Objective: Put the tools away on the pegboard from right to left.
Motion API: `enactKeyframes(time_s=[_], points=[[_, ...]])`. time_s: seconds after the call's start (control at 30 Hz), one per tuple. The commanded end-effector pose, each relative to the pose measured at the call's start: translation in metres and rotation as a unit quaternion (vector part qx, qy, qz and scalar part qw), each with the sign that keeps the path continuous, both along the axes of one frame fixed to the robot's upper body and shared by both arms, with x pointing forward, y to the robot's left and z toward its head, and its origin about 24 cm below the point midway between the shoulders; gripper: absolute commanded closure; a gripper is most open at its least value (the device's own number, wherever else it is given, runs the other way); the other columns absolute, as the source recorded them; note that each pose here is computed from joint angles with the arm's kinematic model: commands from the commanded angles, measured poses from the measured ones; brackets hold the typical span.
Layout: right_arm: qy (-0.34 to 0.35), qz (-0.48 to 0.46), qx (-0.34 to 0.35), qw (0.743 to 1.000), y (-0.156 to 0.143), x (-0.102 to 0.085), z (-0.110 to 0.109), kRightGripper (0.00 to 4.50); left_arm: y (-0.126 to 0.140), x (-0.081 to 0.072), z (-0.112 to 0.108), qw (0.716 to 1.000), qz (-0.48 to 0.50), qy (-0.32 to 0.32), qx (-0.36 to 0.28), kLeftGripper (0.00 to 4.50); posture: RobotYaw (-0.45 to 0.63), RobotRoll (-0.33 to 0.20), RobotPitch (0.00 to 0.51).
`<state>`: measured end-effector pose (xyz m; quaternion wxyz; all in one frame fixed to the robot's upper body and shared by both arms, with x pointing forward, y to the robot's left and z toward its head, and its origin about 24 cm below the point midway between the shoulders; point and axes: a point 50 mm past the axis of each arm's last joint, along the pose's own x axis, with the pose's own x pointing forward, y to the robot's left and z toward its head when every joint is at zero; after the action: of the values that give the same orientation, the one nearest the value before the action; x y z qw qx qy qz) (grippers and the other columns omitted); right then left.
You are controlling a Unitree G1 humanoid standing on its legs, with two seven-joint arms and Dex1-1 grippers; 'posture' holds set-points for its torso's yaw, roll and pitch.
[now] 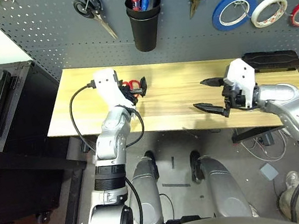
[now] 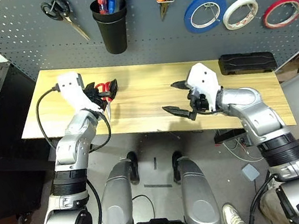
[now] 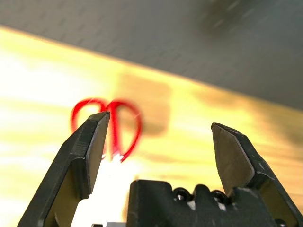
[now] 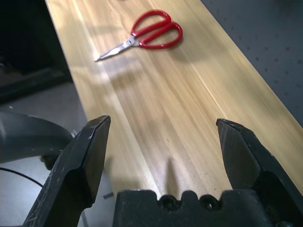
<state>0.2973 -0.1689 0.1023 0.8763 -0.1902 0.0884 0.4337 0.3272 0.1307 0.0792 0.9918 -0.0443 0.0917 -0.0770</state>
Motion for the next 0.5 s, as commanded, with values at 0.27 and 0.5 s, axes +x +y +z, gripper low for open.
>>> enactKeyframes(time_s=[0.27,0.5], points=[[0.024,-0.050,-0.052,0.997,0.017,0.008,-0.024,0.00,0.024,0.020,-0.038,0.995,0.078,0.062,0.015,0.04,0.14,0.000,0.304],[0.013,-0.051,-0.044,0.998,0.028,0.011,-0.021,0.00,0.037,0.038,-0.046,0.988,0.122,0.086,0.024,0.04,0.14,0.000,0.299]])
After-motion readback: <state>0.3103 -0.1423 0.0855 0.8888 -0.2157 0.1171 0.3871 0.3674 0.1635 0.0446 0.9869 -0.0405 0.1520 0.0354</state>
